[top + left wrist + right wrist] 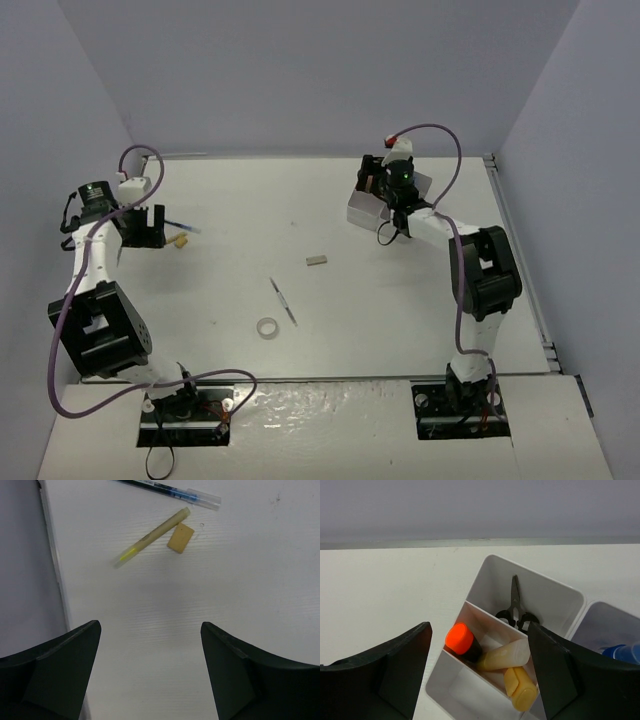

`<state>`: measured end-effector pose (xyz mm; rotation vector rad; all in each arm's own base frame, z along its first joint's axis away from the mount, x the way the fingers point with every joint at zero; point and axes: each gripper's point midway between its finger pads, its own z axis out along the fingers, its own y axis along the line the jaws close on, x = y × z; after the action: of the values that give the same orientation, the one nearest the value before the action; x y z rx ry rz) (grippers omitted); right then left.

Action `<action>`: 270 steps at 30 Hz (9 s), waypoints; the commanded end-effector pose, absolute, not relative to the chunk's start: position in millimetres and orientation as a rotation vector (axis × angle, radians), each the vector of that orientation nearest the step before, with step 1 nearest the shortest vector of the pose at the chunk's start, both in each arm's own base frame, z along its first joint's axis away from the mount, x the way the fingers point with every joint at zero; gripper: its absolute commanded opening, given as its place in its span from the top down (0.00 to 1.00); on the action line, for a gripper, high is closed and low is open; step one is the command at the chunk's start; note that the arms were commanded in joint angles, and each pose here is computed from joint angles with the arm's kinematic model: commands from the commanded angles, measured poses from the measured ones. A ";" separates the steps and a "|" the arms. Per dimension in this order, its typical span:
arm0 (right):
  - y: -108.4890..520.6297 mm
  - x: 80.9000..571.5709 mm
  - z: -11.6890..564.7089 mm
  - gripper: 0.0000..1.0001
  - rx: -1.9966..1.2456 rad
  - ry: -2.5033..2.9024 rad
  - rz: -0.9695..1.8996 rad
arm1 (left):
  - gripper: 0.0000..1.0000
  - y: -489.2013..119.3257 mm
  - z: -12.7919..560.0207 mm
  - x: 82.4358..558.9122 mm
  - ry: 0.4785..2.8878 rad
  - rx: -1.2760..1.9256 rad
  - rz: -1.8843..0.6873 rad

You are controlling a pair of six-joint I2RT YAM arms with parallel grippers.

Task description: Sort the stationery into containers

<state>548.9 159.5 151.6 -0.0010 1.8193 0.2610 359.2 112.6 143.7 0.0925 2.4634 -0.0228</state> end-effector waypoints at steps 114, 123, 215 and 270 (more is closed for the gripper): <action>164.6 442.1 261.5 0.29 -0.215 1.796 0.278 | 1.00 37.9 51.4 563.5 2.228 1.386 0.161; 172.1 440.2 267.7 0.29 -0.205 1.792 0.362 | 1.00 28.1 174.2 616.6 2.116 0.704 0.165; 159.4 541.7 308.1 1.00 -0.324 1.380 0.243 | 0.03 -66.7 332.3 464.0 1.938 0.459 -0.283; 113.6 501.0 306.9 0.34 -0.153 1.545 0.137 | 0.03 97.2 271.0 417.6 2.101 0.086 -0.065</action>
<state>523.3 90.9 180.8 -0.2281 1.6035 0.1455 424.7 82.0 232.4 0.0952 2.1917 -0.1359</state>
